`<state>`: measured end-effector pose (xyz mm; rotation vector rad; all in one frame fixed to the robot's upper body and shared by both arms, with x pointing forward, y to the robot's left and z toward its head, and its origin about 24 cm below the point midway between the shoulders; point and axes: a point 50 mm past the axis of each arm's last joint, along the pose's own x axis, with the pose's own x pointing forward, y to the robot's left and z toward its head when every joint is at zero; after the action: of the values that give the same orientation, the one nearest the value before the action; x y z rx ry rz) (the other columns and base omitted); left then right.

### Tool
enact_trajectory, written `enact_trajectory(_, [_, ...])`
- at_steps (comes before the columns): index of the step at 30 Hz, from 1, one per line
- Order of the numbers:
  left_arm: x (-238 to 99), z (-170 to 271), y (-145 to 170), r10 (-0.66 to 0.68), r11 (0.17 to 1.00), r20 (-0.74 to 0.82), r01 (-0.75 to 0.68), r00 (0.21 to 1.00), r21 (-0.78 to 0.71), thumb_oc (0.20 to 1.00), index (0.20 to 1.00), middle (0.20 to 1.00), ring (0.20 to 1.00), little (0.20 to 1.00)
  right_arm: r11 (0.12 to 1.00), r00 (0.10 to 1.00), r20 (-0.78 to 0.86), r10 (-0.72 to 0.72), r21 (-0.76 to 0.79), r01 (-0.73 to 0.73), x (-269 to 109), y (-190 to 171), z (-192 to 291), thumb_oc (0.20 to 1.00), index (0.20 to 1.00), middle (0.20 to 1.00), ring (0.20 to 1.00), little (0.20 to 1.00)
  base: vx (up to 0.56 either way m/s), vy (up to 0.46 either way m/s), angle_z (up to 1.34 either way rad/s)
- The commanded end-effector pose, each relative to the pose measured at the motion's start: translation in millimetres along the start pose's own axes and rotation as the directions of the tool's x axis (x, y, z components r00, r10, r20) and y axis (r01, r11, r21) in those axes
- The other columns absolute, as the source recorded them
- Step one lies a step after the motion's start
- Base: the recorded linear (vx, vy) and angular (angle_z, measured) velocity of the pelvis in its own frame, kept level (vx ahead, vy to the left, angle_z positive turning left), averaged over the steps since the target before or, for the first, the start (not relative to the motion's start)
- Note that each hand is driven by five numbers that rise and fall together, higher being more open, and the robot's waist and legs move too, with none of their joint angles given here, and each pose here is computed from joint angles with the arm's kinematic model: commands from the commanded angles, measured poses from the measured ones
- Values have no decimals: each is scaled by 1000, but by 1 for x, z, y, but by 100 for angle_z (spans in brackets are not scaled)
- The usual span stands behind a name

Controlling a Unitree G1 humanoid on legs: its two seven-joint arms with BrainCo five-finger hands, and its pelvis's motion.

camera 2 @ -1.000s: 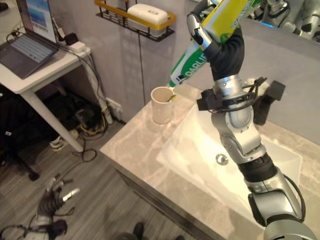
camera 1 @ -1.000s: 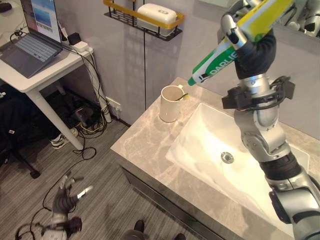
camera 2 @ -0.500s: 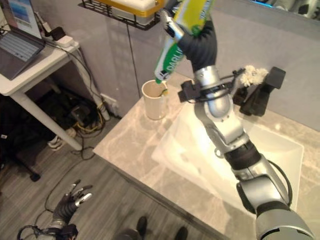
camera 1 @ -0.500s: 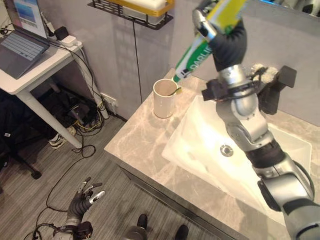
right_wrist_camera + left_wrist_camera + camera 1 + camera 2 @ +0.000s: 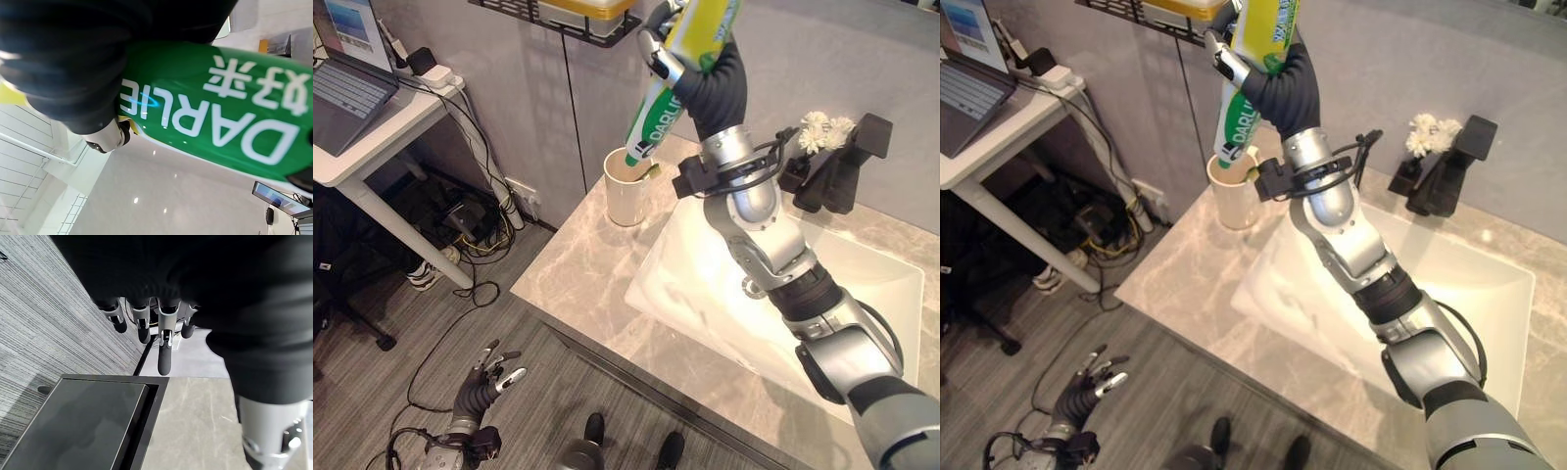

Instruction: Put brush and paste in cup on sink, flatten towel.

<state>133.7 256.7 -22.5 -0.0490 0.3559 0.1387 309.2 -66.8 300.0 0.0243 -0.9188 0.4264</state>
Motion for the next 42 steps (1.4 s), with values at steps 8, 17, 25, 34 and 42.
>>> enact_trajectory(8, [3,19,1,-82,988,60,74,995,139,1000,1000,1000,1000,1000,999,987,161,2,-46,6,27,-4,35,200,200,200,200,200,17,2,16])
enact_trajectory(17, [5,19,-1,-98,987,56,89,994,137,1000,1000,1000,1000,1000,997,989,145,-25,-67,35,29,-9,31,200,200,200,200,200,2,3,2])
enact_trajectory(25, [7,17,-2,-99,987,48,92,994,130,1000,1000,1000,1000,1000,992,988,152,-12,-123,31,30,-11,33,200,200,200,200,200,-2,3,2])
enact_trajectory(34, [8,18,-4,-112,986,50,104,992,130,1000,1000,1000,1000,1000,977,985,172,3,-210,34,30,-9,35,200,200,200,200,200,0,0,0])
enact_trajectory(42, [7,18,-3,-92,991,60,86,994,105,1000,1000,1000,1000,1000,977,989,151,5,-211,27,28,-8,30,200,200,200,200,200,0,0,0])
